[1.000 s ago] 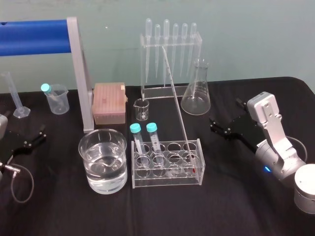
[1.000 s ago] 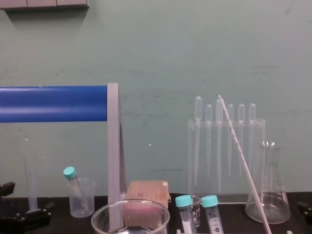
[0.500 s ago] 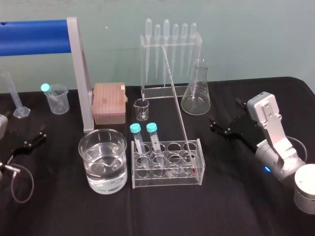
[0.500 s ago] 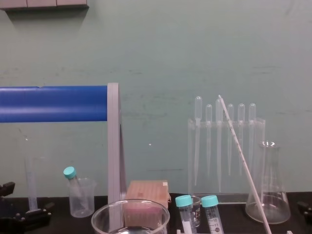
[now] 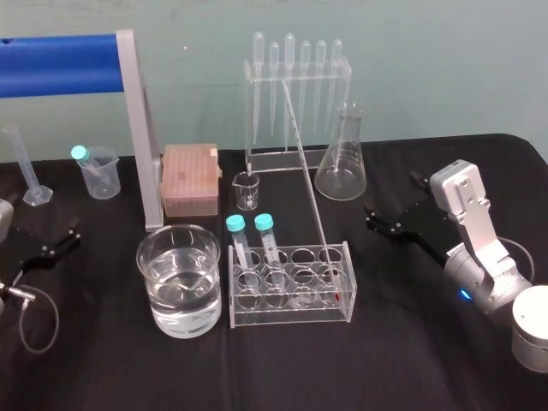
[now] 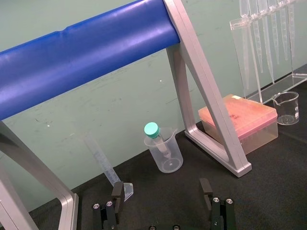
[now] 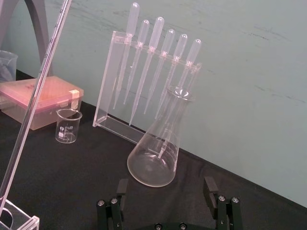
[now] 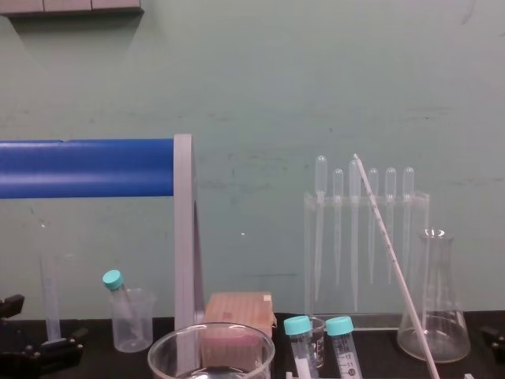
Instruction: Hold the thermometer with one hand and immerse one end into the beaker, then reinsert it into the test tube rack.
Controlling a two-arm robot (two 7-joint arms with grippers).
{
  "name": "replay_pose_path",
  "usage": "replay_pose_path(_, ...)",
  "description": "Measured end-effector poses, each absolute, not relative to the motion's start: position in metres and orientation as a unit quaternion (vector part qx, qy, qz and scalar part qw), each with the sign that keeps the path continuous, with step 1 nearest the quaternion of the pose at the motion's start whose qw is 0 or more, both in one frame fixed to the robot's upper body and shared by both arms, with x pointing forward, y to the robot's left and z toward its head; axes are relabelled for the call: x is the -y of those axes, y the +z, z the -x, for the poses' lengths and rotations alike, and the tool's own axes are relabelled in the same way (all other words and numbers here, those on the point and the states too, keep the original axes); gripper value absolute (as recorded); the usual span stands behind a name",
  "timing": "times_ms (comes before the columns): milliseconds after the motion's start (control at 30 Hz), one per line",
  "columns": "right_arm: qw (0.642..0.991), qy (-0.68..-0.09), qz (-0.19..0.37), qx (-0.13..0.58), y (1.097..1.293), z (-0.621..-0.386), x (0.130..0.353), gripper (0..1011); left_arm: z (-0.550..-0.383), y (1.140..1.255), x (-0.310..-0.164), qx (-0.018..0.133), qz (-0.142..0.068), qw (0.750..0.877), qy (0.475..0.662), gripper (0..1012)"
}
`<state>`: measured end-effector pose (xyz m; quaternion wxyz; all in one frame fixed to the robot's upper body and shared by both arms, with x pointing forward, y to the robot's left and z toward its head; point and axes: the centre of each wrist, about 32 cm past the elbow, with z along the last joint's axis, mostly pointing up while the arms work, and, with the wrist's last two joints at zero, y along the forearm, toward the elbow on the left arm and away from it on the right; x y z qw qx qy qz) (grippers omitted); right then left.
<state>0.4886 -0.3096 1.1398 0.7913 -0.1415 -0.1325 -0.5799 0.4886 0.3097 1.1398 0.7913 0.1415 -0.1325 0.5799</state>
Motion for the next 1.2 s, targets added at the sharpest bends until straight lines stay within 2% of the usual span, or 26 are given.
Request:
replay_pose_path(367,0.791,-0.581,0.141,0.132,1.140,-0.489,0.310,1003,-0.489,1.140,-0.310,0.132,-0.141,0.791,0.580,1008)
replay_pose_path(500,0.784,-0.595,0.120,0.129,1.146,-0.489,0.311,1003,-0.489,1.140,-0.310,0.132,-0.141,0.791,0.580,1008)
replay_pose_path(633,0.780,-0.610,0.073,0.119,1.159,-0.489,0.312,1003,-0.489,1.140,-0.310,0.132,-0.141,0.791,0.580,1008)
replay_pose_path(867,0.788,-0.606,-0.059,0.094,1.201,-0.489,0.305,1003,-0.489,1.140,-0.310,0.132,-0.141,0.791,0.580,1008)
replay_pose_path(1067,0.806,-0.571,-0.128,0.085,1.223,-0.490,0.287,1003,-0.489,1.140,-0.310,0.132,-0.141,0.791,0.580,1008)
replay_pose_path(1200,0.819,-0.548,-0.149,0.081,1.229,-0.493,0.273,1003,-0.489,1.140,-0.310,0.132,-0.141,0.791,0.580,1008)
